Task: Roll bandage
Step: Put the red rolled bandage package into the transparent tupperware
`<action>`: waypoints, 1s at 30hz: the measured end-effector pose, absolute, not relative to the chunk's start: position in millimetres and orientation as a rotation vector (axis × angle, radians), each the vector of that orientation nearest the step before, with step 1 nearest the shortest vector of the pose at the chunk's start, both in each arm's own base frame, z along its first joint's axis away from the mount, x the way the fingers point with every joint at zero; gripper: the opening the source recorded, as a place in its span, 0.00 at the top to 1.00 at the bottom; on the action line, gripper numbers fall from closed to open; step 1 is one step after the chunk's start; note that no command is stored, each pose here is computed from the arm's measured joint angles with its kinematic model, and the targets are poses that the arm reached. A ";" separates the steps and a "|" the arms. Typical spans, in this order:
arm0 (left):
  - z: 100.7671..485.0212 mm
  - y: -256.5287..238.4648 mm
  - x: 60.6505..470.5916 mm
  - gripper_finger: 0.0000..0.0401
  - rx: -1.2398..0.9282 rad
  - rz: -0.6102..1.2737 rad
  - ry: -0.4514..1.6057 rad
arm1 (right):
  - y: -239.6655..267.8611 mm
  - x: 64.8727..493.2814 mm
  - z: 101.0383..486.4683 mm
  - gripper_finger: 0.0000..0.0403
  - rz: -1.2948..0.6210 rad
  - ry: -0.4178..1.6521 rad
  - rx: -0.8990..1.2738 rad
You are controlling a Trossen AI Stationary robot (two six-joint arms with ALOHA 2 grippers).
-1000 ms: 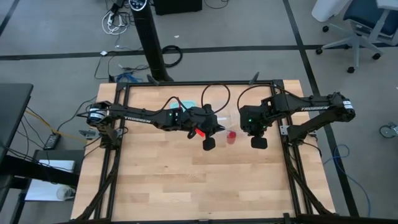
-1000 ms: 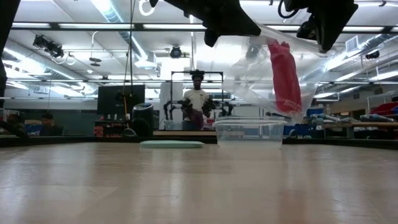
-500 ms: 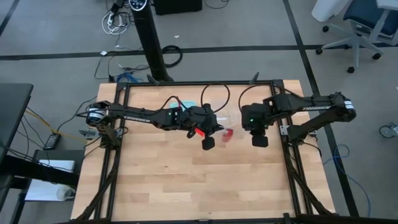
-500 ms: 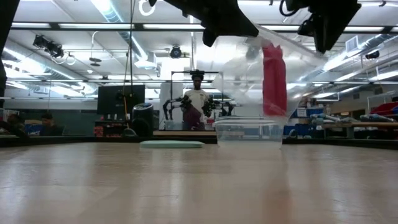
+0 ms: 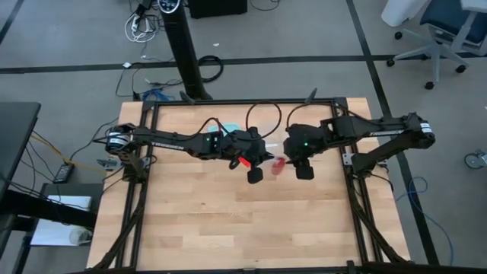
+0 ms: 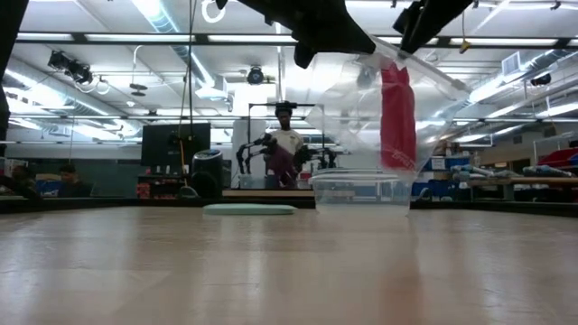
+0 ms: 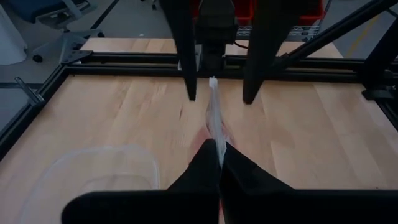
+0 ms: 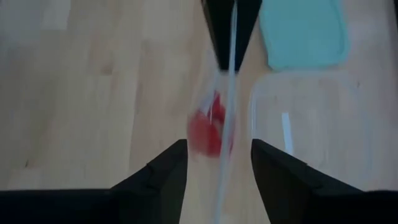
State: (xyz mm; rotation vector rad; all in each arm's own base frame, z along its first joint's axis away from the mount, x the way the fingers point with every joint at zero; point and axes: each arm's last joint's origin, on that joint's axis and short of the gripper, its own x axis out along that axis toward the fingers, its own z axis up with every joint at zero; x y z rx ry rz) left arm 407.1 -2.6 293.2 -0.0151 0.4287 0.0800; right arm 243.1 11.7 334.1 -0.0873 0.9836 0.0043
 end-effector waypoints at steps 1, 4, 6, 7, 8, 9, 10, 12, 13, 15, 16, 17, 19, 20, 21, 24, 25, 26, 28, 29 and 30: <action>293.2 -2.6 407.1 1.00 -0.015 0.080 0.429 | 11.1 244.8 333.0 0.57 0.006 0.977 -0.093; 293.2 -2.6 407.3 1.00 -0.015 0.080 0.427 | 10.7 249.3 328.1 0.57 0.013 0.996 -0.110; 293.1 -2.6 407.5 1.00 -0.015 0.081 0.426 | 10.8 251.9 324.6 0.60 0.021 1.014 -0.124; 293.5 -2.7 407.8 1.00 -0.016 0.080 0.420 | 10.9 253.4 323.2 0.62 0.025 1.020 -0.131; 294.0 -2.7 408.1 1.00 -0.016 0.080 0.414 | 10.9 254.2 322.4 0.65 0.027 1.023 -0.134; 294.4 -2.7 408.2 1.00 -0.016 0.080 0.410 | 10.8 254.4 321.7 0.68 0.028 1.029 -0.136; 294.4 -2.7 408.2 1.00 -0.016 0.080 0.410 | 10.7 254.6 321.5 0.73 0.028 1.029 -0.138; 294.0 -2.7 408.1 1.00 -0.016 0.080 0.414 | 10.4 253.5 320.9 0.83 0.032 1.043 -0.141; 293.4 -2.7 407.9 1.00 -0.016 0.080 0.420 | 10.4 252.5 320.3 0.88 0.035 1.055 -0.140; 293.0 -2.7 407.8 1.00 -0.016 0.080 0.424 | 10.5 251.2 319.7 0.97 0.043 1.069 -0.138; 293.0 -2.9 407.9 1.00 -0.016 0.080 0.423 | 10.5 250.9 319.5 0.98 0.043 1.072 -0.136; 292.8 -3.0 407.9 1.00 -0.016 0.079 0.423 | 10.5 250.7 319.4 0.98 0.041 1.074 -0.130; 292.8 -3.6 407.9 1.00 -0.016 0.078 0.424 | 10.5 250.6 319.4 0.98 0.039 1.075 -0.126; 292.8 -3.9 407.9 1.00 -0.015 0.077 0.424 | 10.5 250.6 319.4 0.99 0.039 1.076 -0.126; 292.7 -4.8 407.9 0.99 -0.011 0.074 0.425 | 10.0 250.6 319.4 0.99 0.038 1.076 -0.125; 291.7 -6.2 407.4 0.92 -0.003 0.072 0.436 | 7.9 248.6 318.3 0.99 0.035 1.100 -0.119; 291.5 -6.2 407.3 0.88 -0.002 0.073 0.437 | 6.5 248.7 318.3 0.99 0.030 1.100 -0.116; 291.5 -6.0 407.3 0.84 -0.003 0.079 0.438 | 4.7 249.2 318.5 0.99 0.023 1.096 -0.112; 290.4 -5.6 406.8 0.76 -0.003 0.098 0.449 | 1.4 249.2 318.5 0.99 0.011 1.097 -0.105; 290.2 -5.2 406.6 0.72 -0.003 0.114 0.451 | -0.2 249.2 318.6 1.00 0.005 1.096 -0.103; 289.7 -4.5 406.3 0.68 -0.004 0.137 0.456 | -2.1 249.3 318.6 1.00 0.002 1.096 -0.104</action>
